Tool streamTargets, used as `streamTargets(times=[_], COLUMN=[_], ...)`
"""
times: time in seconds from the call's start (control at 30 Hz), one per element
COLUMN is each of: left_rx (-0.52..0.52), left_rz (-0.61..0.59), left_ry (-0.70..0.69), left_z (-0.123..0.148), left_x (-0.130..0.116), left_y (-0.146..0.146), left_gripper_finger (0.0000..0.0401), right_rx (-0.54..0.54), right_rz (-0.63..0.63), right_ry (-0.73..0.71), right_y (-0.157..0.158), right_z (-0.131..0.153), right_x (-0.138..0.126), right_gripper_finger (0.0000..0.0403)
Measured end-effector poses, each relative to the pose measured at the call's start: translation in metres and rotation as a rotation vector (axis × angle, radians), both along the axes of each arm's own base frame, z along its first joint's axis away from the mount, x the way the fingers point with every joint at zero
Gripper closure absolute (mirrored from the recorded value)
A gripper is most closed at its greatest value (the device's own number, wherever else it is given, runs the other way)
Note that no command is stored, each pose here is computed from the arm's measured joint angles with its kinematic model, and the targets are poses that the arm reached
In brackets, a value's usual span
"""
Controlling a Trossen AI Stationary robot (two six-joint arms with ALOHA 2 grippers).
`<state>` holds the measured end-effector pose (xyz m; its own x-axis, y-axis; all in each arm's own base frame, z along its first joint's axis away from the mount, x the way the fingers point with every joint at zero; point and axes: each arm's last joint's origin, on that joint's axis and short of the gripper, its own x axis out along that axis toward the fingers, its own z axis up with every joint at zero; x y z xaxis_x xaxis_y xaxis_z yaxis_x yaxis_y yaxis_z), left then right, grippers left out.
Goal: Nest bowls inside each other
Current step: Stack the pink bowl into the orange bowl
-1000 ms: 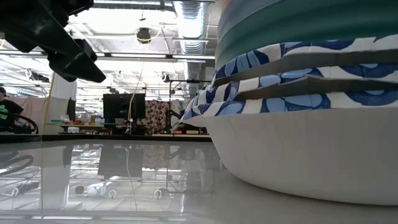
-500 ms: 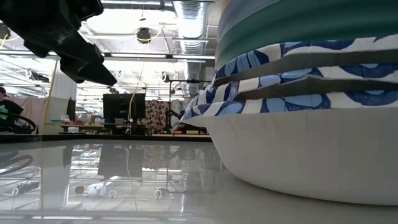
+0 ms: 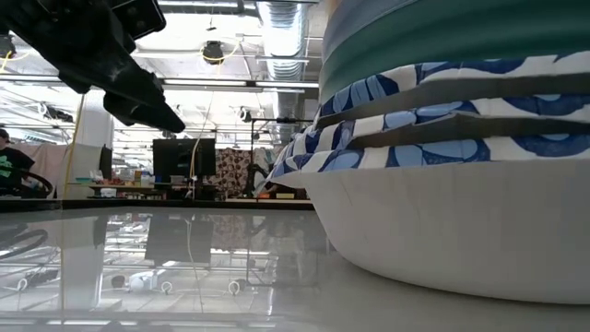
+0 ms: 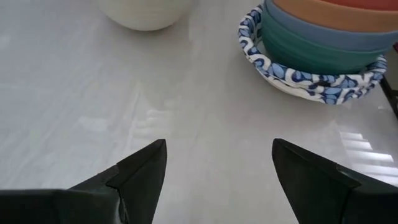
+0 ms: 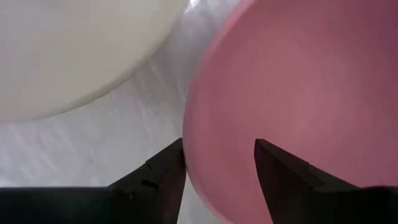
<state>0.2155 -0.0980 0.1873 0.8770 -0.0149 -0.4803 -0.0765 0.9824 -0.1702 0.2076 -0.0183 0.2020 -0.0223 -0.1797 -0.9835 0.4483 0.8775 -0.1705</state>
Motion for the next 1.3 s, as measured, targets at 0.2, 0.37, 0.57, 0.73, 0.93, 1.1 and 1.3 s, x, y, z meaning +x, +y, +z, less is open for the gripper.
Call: streamTargets(times=[0.2, 0.37, 0.57, 0.73, 0.93, 1.1, 1.3], left_rx=[0.001, 0.012, 0.042, 0.072, 0.101, 0.157, 0.215], left_rz=[0.027, 0.026, -0.02, -0.039, -0.069, -0.101, -0.135], left_ry=[0.0, 0.001, 0.005, 0.006, 0.017, 0.036, 0.034], left_z=[0.0, 0.0, 0.0, 0.0, -0.001, -0.003, -0.003], left_x=[0.003, 0.003, 0.003, 0.003, 0.002, 0.002, 0.002], left_y=[0.006, 0.007, 0.006, 0.006, 0.006, 0.007, 0.007], left_gripper_finger=[0.0122, 0.0122, 0.0122, 0.0122, 0.0122, 0.0122, 0.0122], right_rx=[-0.009, -0.06, -0.082, -0.129, -0.187, -0.218, -0.241], right_rz=[-0.01, 0.0, -0.027, -0.063, -0.042, 0.024, 0.226], right_ry=[0.016, 0.027, 0.036, -0.001, -0.138, -0.313, -0.542], right_y=[-0.005, -0.007, -0.014, -0.026, -0.034, -0.029, -0.005], right_z=[-0.01, -0.01, -0.01, 0.002, 0.045, 0.096, 0.148], right_x=[-0.005, -0.005, -0.007, -0.001, 0.019, 0.038, 0.055], right_gripper_finger=[0.0255, 0.0369, 0.0387, 0.0394, 0.0395, 0.0396, 0.0396])
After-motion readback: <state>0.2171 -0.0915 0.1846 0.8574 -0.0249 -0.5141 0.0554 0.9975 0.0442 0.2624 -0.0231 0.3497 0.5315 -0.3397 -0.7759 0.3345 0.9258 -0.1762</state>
